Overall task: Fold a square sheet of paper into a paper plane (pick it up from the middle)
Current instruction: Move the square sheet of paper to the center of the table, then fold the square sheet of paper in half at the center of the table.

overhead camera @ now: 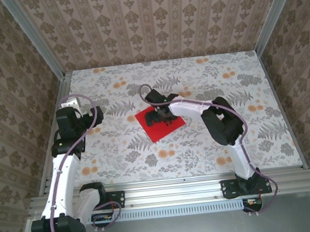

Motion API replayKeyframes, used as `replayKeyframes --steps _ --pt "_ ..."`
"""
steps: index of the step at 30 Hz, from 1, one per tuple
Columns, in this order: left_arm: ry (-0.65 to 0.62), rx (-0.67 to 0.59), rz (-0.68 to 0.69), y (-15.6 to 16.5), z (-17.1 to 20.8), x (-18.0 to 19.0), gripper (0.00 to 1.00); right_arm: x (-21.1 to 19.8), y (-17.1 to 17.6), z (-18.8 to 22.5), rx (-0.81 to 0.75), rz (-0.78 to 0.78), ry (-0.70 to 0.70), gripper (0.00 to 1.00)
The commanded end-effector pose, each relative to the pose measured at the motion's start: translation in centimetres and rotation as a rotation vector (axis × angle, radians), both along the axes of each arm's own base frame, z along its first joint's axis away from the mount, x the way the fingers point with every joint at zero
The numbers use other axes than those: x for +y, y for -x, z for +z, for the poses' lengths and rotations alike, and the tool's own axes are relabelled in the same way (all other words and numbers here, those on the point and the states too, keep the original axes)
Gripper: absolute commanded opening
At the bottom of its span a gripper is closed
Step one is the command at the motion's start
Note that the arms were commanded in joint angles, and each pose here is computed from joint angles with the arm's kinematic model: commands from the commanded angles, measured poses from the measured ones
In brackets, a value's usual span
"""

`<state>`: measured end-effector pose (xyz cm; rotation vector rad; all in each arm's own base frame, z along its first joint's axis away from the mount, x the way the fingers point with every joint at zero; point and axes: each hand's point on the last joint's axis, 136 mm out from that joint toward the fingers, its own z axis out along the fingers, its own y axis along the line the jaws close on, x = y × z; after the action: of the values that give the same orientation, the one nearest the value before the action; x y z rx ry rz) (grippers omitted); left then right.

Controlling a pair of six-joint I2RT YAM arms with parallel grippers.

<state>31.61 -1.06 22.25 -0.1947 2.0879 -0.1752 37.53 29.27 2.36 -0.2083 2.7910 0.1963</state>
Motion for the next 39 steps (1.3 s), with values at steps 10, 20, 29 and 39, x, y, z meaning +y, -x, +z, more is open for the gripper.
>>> replayKeyframes --steps 10,20,29,39 --pt "0.025 -0.010 0.013 -0.2 0.0 0.0 1.00 -4.6 3.3 6.1 0.006 -0.006 0.101 1.00" --pt "0.031 -0.006 0.008 0.0 0.0 -0.1 1.00 -4.5 1.5 4.5 0.066 0.005 0.200 1.00" --pt "0.039 0.001 -0.004 -0.1 -0.3 -0.4 1.00 -4.2 1.8 2.0 0.160 0.029 0.221 1.00" --pt "0.040 0.010 -0.008 -0.2 -0.5 -0.5 1.00 -4.7 2.7 -1.0 0.234 0.021 0.257 1.00"
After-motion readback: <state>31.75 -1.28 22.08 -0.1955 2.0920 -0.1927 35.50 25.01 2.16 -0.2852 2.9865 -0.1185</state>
